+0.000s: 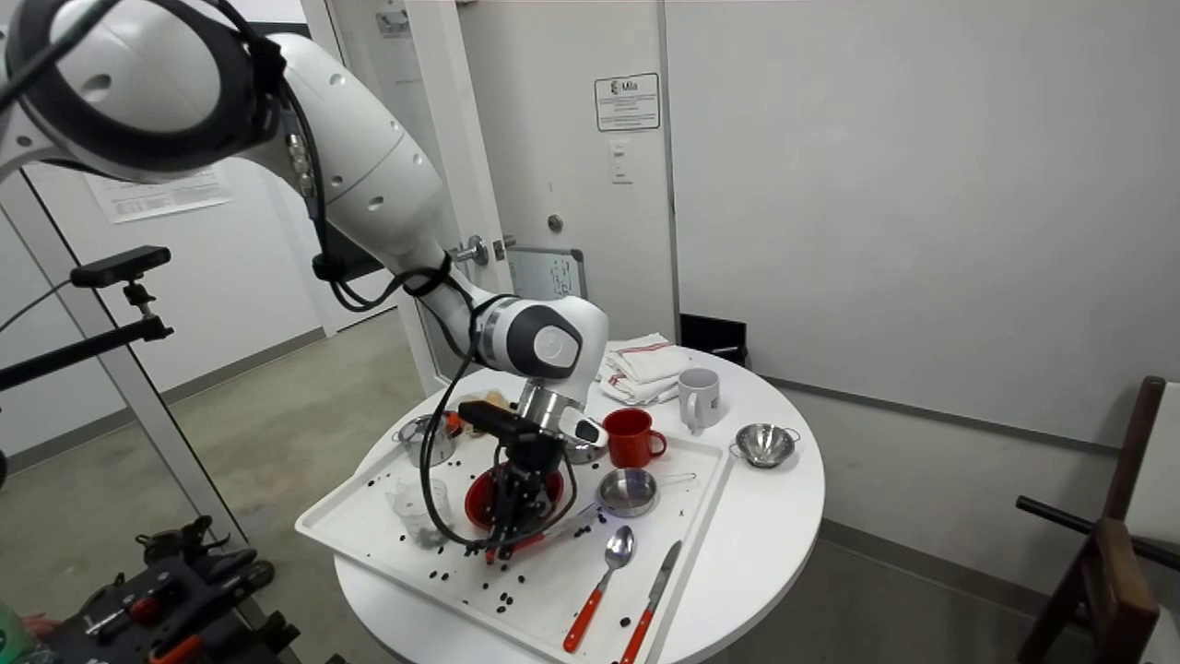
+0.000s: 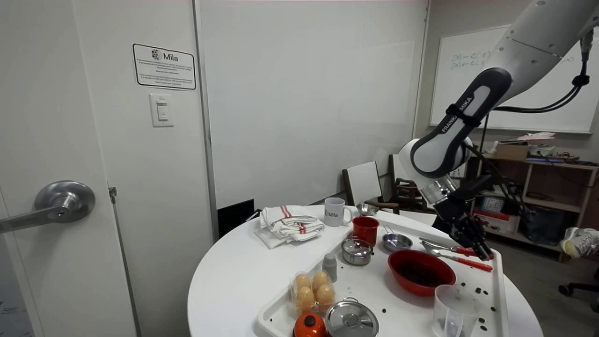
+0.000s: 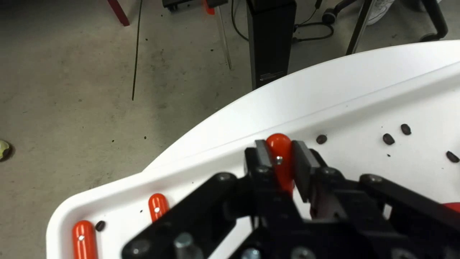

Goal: Use the fork to mix the contents in the bowl

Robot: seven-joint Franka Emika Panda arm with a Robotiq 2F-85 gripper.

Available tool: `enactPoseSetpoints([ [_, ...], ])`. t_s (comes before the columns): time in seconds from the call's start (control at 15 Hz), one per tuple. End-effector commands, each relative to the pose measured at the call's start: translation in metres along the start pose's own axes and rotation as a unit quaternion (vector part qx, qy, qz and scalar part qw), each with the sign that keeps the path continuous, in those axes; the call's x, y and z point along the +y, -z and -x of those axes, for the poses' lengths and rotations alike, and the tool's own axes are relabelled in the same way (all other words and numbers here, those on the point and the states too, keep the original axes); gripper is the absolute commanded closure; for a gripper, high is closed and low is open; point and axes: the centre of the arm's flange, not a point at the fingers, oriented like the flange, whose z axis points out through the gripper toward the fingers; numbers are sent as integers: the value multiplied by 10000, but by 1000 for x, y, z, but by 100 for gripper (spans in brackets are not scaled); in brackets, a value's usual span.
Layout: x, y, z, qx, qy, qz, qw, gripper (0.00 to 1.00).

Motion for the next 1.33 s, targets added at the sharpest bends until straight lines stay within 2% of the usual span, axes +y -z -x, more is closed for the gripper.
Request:
enactPoseSetpoints([
  [0.0,1,-1,-25,-206,33,22,9998,92],
  [0.4,2,-25,-36,-641,147,351,9972,93],
  [0.87,-9,-42,-34,-663,391,913,9928,94],
  [1.13,-18,-54,-26,-717,609,1079,9897,93],
  [1.27,-23,-63,-21,-673,609,981,9910,92],
])
